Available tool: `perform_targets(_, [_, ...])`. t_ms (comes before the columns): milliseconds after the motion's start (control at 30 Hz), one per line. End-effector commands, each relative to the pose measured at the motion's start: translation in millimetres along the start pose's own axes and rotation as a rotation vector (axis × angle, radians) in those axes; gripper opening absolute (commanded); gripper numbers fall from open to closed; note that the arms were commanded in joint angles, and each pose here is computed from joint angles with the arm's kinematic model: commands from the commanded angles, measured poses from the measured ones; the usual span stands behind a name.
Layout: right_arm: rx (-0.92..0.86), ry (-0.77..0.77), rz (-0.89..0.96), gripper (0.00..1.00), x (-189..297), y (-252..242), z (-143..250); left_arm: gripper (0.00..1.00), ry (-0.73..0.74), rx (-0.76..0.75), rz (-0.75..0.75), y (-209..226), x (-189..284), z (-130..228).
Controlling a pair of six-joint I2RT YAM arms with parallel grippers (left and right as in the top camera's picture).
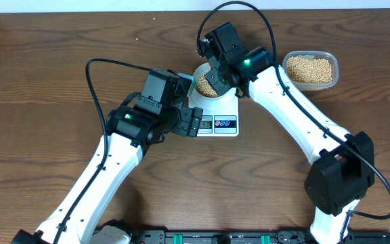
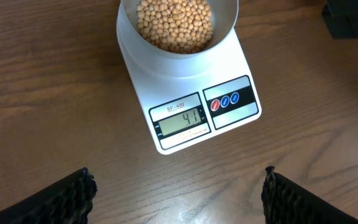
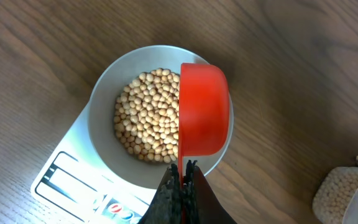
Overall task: Scoop item into bowl and weigh 50g on scale
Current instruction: 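Move the empty scoop back right to the chickpea tub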
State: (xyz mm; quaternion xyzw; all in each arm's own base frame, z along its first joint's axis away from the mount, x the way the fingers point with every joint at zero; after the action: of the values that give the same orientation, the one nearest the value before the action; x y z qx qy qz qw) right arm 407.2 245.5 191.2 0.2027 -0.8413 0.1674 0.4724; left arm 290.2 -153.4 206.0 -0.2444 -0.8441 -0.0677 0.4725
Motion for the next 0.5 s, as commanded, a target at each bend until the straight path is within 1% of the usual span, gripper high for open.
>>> perform_targets(0, [-0.013,-0.063,-0.036,0.01,23.6,-1.1,-11.3,0.88,-0.012,-0.007,0.005,0.0,5.0,0.6])
perform_targets(200, [-0.069,-0.111,-0.121,0.01,42.3,-12.2,-17.7,0.88,-0.012,-0.007,0.005,0.0,5.0,0.6])
perform_targets(300, [-0.117,-0.141,-0.160,0.01,56.5,-27.6,-19.8,0.88,-0.012,-0.008,0.005,0.0,5.0,0.6])
perform_targets(433, [-0.198,-0.190,-0.223,0.01,81.5,-58.4,-19.0,0.88,-0.012,-0.008,0.005,0.0,5.0,0.6])
perform_targets(467, [-0.236,-0.201,-0.230,0.01,89.2,-72.4,-16.6,0.88,-0.012,-0.007,0.005,0.0,5.0,0.6])
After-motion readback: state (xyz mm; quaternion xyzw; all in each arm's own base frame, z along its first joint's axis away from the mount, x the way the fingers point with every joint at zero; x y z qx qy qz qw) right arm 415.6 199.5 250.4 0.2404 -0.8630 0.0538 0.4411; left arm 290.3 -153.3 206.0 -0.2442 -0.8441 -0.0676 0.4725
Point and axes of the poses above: each gripper's point midway between its finger pads, its own x axis back along the fingers, its own y axis along the line the jaws close on, z = x × y, the point moved 4 cm from there along x, back along the fingers, and after that the axes turned 6 degrees about -x, right-handed, at the moved point
